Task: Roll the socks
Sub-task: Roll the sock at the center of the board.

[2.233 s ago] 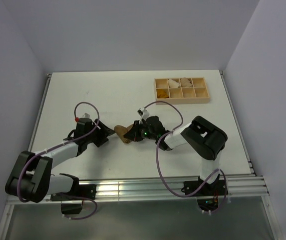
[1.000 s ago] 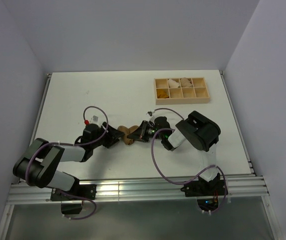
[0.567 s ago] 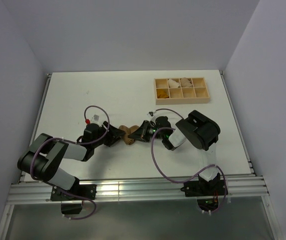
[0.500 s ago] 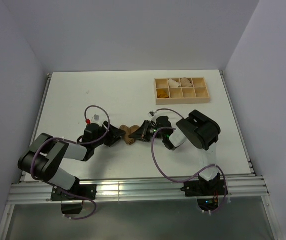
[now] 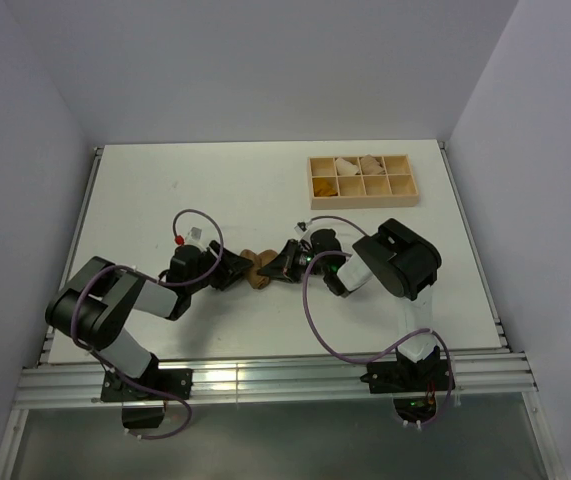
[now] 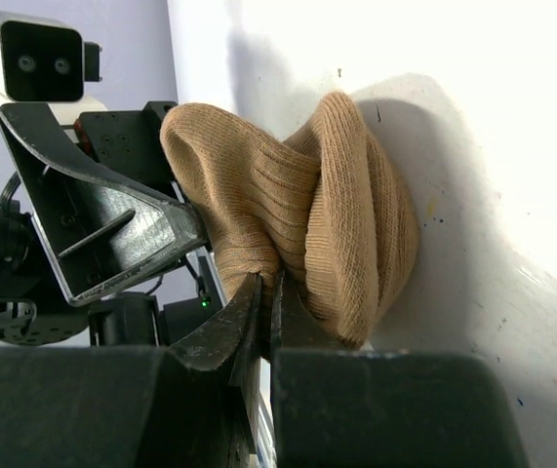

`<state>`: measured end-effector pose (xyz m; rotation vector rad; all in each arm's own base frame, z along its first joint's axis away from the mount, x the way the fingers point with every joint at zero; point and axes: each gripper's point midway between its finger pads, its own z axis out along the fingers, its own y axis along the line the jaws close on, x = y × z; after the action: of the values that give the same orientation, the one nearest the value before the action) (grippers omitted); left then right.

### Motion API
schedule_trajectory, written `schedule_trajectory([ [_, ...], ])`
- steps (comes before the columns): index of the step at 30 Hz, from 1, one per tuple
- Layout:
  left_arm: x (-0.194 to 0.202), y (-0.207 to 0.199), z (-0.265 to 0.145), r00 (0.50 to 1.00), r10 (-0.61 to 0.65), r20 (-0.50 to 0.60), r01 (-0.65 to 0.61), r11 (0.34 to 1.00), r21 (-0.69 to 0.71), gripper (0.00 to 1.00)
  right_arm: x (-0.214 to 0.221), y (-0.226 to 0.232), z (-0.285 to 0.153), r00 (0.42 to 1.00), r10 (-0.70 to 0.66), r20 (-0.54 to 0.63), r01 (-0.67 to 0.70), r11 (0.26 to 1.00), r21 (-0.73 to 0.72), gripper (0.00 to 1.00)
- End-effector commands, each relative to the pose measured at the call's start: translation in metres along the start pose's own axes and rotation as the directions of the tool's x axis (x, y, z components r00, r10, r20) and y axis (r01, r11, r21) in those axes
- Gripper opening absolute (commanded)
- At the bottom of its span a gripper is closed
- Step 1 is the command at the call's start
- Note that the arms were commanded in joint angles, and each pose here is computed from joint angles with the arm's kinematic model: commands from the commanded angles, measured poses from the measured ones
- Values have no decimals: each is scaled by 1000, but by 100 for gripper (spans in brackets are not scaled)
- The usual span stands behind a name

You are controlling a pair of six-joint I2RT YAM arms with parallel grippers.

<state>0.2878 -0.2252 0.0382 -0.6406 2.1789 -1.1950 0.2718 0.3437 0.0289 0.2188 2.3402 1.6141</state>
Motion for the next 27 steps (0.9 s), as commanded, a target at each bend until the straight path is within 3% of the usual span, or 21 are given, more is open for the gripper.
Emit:
schedule_trajectory([
  [1,-2,-5,4,1000,31,3,-31,999,25,59,13,-59,-4,999,45,-22,-39,978,206,0],
  [4,-2,-2,5,999,33,6,-34,999,12,54,14,-62,-4,999,33,-31,-26,976,218,0],
  [12,1,-2,9,999,50,-18,-50,999,0,5,2,-58,-7,995,-94,-30,98,960,262,0],
  [14,-1,-6,10,998,59,-12,-59,998,-7,0,-1,-52,-9,992,-127,-25,129,954,271,1],
  [18,-6,-3,10,996,87,-5,-87,994,-65,0,-12,-38,-16,969,-248,-6,239,927,289,19],
  [20,-8,0,10,996,86,-13,-86,990,-112,0,-17,-32,-22,955,-298,8,280,907,314,33],
  [23,-12,3,9,995,96,-17,-98,979,-179,0,-27,-18,-32,907,-420,30,381,848,369,48],
  [27,-16,8,10,994,103,-27,-106,960,-259,0,-37,3,-45,785,-618,43,539,715,446,62],
])
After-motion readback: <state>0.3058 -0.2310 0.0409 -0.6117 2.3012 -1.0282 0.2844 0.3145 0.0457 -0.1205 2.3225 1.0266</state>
